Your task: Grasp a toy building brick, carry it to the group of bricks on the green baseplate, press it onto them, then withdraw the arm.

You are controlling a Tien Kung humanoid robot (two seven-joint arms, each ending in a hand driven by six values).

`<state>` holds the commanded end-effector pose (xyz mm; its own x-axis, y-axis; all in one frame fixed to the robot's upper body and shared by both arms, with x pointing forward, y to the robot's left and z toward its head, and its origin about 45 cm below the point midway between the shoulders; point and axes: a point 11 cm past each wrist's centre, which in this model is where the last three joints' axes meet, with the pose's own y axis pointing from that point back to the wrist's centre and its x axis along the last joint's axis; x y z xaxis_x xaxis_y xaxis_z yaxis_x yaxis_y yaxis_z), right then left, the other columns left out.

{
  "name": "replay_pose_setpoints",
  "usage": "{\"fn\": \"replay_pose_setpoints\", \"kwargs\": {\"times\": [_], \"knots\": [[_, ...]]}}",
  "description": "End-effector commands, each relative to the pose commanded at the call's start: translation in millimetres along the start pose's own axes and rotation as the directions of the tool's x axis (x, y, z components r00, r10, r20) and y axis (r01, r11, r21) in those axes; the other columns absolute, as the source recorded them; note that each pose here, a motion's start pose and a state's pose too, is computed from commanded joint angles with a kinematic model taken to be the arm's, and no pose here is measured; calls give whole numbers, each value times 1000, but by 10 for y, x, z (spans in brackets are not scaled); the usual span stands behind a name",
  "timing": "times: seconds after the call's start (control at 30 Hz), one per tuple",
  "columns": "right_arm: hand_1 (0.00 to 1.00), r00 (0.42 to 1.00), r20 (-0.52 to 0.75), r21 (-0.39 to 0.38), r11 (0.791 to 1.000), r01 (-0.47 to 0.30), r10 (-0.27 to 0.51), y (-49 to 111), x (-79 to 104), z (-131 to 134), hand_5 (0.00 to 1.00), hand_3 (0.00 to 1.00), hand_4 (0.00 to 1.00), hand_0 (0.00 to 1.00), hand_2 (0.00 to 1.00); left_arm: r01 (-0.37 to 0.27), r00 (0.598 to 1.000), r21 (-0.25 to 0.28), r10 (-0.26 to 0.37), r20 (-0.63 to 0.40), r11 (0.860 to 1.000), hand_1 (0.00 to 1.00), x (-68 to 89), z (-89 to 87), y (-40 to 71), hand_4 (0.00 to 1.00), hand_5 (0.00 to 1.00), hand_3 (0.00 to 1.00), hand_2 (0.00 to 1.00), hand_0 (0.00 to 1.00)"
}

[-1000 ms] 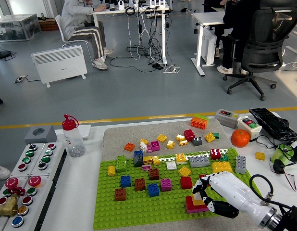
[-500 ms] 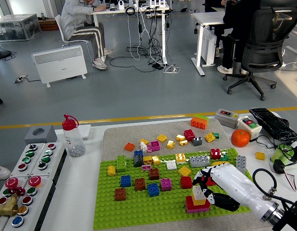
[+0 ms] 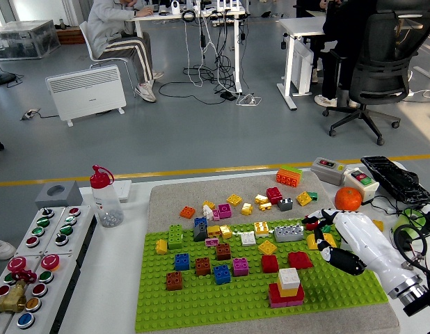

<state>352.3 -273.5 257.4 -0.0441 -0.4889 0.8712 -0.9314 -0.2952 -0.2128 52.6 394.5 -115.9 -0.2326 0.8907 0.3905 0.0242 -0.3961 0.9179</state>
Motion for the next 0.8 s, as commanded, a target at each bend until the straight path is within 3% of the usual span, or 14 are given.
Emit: {"fn": "replay_pose_setpoints", "kwargs": {"times": [0.03, 0.27, 0.47, 0.8], "knots": [[725, 1000, 14, -23, 1000, -17, 17, -6, 23, 45, 191, 819, 508, 743, 794, 0, 1000, 0, 0, 0, 1000, 612, 0, -4, -1, 240, 998, 429, 568, 665], [745, 993, 86, -122, 990, -76, 86, -24, 121, 233, 199, 823, 514, 764, 799, 0, 1000, 0, 0, -1, 1000, 612, 2, -7, -1, 240, 998, 429, 566, 666], [755, 959, 241, -185, 977, -105, 149, -34, 184, 335, 206, 818, 503, 772, 802, 1, 1000, -6, -1, -2, 1000, 612, -1, 29, 3, 239, 998, 428, 566, 665], [761, 805, 545, -271, 958, -95, 234, -43, 257, 453, 219, 816, 496, 772, 802, 5, 1000, -10, -5, -4, 1000, 612, -16, 52, 8, 240, 998, 428, 566, 666]]}}
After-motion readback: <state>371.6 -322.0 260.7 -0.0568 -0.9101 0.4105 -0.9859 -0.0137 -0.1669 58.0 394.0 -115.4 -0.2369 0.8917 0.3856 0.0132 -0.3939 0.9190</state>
